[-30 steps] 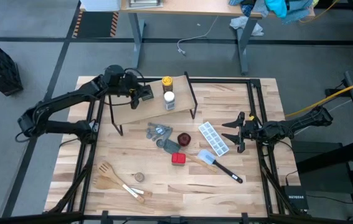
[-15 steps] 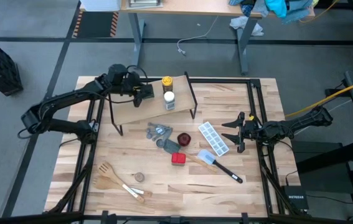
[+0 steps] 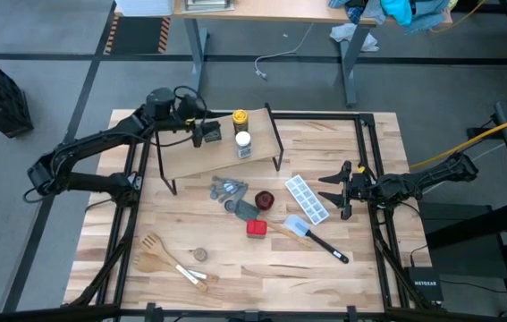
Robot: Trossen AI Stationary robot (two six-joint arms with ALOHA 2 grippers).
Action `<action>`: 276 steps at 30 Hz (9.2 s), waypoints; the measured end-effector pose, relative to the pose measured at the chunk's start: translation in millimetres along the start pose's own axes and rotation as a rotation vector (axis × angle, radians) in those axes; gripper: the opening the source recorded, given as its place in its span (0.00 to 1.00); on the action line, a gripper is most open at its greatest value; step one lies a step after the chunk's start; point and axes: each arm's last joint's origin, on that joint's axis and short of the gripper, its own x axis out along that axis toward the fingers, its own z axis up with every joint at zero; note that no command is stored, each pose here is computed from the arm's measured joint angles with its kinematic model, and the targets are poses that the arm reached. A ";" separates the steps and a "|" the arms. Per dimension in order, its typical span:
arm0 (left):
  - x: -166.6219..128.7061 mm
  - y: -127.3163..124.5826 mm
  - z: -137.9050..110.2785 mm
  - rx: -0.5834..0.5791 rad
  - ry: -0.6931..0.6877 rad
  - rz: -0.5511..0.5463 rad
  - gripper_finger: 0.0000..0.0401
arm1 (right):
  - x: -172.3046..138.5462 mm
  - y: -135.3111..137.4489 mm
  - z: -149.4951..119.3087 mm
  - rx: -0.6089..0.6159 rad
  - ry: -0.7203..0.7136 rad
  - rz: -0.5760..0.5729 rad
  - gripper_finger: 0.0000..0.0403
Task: Shelf spices
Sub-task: Put the green seasoning can on the shelf, then put the red seasoning can on the shelf
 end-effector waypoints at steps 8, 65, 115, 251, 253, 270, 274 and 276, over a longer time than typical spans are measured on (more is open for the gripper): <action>-36.7 -15.5 22.6 0.029 -0.155 -0.009 0.58 | 0.0 0.0 0.0 0.001 0.000 0.000 0.55; 32.9 -256.0 -132.7 -0.096 0.536 -0.223 0.59 | -0.2 3.1 -2.7 0.009 0.034 0.111 0.55; 88.2 -278.3 -162.5 0.230 0.156 -0.324 0.59 | 5.6 3.2 -14.4 -0.008 0.149 0.044 0.55; 33.9 -104.6 -26.5 0.257 0.444 0.163 0.50 | 4.9 3.4 -18.5 0.025 0.193 0.062 0.55; 32.6 -104.5 -25.9 0.257 0.442 0.164 0.49 | 4.9 3.4 -18.5 0.025 0.193 0.062 0.55; 10.6 -102.9 -12.1 0.222 0.362 0.204 0.49 | 4.9 3.4 -18.4 0.026 0.193 0.062 0.55; 12.7 -102.9 -14.5 0.220 0.379 0.205 0.49 | 4.9 3.4 -18.5 0.026 0.192 0.062 0.55; 12.9 -102.8 -14.8 0.220 0.383 0.206 0.49 | 4.9 3.4 -18.5 0.025 0.193 0.062 0.55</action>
